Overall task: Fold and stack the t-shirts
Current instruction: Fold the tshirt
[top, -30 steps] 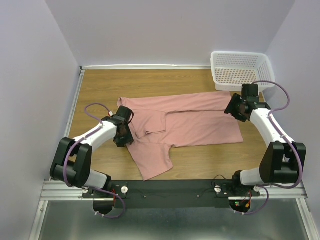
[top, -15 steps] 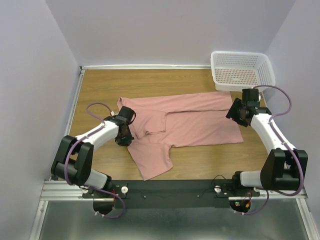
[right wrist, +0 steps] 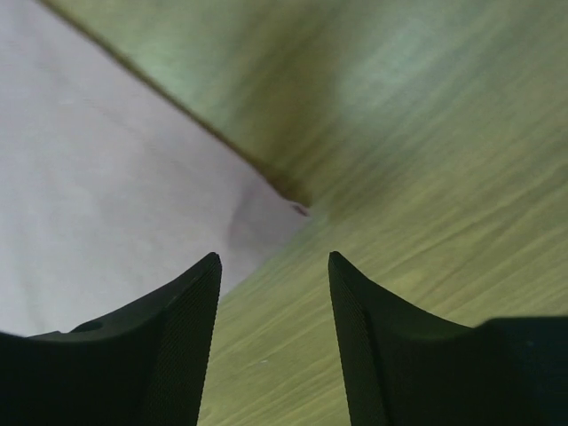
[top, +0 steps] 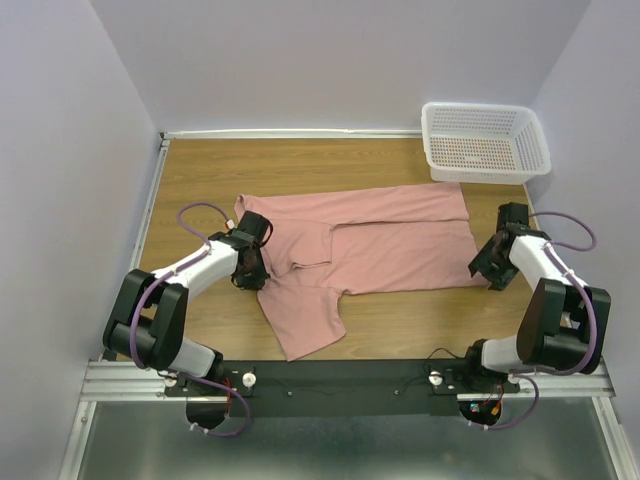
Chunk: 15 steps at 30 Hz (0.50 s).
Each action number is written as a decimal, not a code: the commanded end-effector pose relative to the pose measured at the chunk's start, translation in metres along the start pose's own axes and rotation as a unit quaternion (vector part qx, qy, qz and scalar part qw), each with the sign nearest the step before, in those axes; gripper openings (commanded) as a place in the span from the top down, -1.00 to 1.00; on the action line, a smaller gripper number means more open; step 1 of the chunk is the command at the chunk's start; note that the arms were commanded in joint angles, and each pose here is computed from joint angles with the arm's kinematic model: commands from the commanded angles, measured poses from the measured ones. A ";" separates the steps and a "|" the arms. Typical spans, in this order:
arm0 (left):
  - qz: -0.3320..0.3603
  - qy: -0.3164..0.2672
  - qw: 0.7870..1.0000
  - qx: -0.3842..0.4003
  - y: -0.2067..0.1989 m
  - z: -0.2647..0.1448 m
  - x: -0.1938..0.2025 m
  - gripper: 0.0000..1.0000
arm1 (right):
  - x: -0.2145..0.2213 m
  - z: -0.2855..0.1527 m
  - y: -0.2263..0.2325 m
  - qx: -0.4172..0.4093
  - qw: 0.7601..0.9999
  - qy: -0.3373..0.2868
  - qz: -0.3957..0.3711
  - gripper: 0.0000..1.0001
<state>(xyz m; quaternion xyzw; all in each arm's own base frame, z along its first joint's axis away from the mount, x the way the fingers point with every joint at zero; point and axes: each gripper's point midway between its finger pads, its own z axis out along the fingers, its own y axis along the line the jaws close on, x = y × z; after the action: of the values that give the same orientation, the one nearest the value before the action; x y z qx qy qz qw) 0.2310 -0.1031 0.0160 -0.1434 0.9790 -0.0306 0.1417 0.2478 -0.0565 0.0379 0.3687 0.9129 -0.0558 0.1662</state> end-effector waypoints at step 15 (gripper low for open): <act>0.001 0.016 1.000 0.006 -0.002 0.004 0.007 1.00 | 0.019 0.033 -0.018 0.000 0.998 0.030 0.056 0.00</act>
<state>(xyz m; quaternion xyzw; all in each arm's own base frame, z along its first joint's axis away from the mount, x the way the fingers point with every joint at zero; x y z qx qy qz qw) 0.2336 -0.1074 0.0167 -0.1409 0.9785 -0.0420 0.1445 0.2292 -0.0654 0.0130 0.4073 0.9011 -0.0462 0.1417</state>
